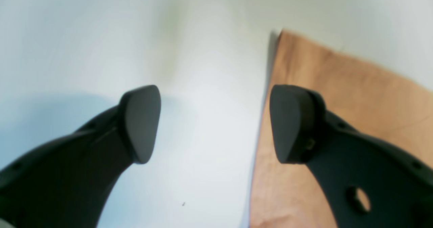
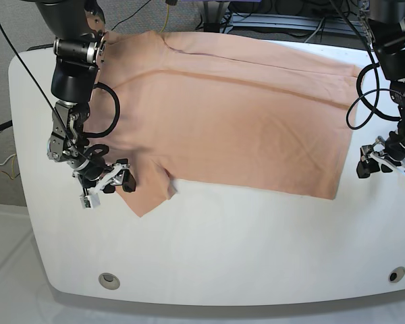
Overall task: Fold the T-shirt properly
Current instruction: 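Lower both open grippers onto the hem corners of the shirt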
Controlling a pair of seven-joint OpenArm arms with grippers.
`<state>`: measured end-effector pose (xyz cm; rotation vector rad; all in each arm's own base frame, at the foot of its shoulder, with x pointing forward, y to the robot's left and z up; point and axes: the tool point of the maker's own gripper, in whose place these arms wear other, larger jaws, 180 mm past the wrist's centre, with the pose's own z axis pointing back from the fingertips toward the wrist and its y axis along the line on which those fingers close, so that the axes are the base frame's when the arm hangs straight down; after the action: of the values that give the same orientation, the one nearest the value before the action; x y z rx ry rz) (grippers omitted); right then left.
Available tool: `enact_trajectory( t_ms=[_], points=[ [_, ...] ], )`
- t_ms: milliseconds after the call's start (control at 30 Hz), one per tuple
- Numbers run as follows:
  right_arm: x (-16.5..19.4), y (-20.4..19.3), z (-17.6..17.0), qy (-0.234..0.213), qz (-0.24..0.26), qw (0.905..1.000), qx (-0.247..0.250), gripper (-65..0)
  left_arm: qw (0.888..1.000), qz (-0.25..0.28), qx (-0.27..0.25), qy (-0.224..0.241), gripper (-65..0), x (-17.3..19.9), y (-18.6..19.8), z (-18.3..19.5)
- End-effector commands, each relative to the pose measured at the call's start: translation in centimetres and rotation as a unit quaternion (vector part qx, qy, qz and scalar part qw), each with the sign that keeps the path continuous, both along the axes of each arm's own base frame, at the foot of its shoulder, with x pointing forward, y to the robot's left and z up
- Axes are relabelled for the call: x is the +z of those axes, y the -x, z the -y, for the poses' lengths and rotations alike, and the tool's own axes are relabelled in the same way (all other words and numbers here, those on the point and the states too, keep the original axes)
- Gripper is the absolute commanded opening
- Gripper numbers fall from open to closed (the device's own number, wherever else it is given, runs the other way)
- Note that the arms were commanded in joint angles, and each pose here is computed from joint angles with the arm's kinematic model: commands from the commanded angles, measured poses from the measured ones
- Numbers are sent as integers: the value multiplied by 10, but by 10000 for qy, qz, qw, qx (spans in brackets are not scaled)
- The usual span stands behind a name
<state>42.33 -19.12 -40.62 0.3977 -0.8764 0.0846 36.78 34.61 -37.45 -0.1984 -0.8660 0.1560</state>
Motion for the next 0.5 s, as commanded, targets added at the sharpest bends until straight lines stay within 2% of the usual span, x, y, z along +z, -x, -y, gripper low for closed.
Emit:
enact_trajectory(
  t_ms=[0,467],
  points=[
    [22,-14,2,-7,325,9995,27,-265,9994,347,-34,0,-131,22,-19,-3],
    [20,-13,-3,120,270,9993,221,-263,9993,213,-81,297,-159,2,-21,18]
  ],
)
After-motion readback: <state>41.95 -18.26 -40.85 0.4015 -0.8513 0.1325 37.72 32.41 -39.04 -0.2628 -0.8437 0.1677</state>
